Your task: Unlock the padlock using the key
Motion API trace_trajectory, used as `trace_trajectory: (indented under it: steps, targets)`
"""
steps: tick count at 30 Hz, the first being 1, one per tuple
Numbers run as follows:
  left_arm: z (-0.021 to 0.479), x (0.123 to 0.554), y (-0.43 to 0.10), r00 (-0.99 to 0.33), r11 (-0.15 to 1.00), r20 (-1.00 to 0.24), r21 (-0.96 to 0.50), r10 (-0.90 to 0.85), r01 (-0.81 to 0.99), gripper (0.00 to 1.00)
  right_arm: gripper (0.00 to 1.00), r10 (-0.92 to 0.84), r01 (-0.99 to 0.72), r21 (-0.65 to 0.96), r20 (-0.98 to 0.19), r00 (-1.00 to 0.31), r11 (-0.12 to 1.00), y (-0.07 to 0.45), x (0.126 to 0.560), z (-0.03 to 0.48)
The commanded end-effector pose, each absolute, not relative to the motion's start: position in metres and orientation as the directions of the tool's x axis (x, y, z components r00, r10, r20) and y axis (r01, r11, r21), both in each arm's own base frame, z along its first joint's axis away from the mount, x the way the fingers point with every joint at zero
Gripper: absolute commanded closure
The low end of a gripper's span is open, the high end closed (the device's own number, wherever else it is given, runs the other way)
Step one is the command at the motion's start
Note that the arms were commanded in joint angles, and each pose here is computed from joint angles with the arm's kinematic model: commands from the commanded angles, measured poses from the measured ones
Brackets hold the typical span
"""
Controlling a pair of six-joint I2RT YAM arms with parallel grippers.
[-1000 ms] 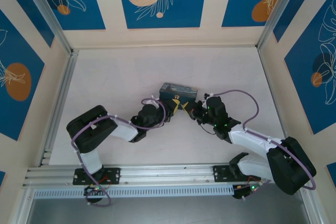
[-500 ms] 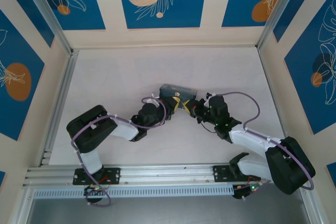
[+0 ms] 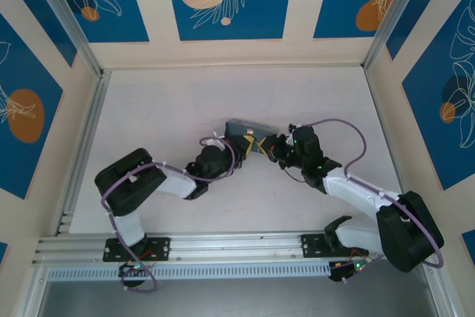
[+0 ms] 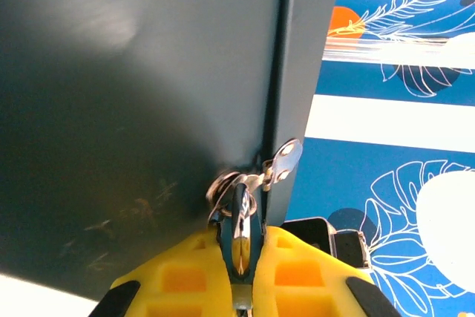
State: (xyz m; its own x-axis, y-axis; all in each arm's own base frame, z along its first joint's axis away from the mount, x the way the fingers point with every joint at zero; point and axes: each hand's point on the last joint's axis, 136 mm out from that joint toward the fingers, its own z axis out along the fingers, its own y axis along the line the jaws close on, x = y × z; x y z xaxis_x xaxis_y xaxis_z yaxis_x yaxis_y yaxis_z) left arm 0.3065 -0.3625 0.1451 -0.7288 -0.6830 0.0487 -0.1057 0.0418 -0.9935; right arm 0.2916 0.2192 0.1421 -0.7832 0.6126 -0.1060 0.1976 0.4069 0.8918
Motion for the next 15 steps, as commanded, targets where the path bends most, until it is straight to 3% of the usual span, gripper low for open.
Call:
trace_trajectory:
  steps: [1, 8, 15]
  targets:
    - [0.162, 0.271, -0.399, -0.849, -0.003, 0.062, -0.997, -0.524, -0.071, 1.0, 1.0, 0.591, 0.079, 0.927, -0.166, -0.789, 0.367, 0.233, 0.308, 0.179]
    - [0.159, 0.269, -0.399, -0.85, 0.005, 0.06, -0.997, -0.523, -0.073, 1.0, 1.0, 0.596, 0.069, 0.931, -0.172, -0.784, 0.359, 0.236, 0.317, 0.19]
    - [0.161, 0.27, -0.398, -0.847, -0.001, 0.06, -0.998, -0.528, -0.07, 1.0, 1.0, 0.541, 0.003, 0.889, -0.275, -0.794, 0.457, 0.235, 0.314, 0.186]
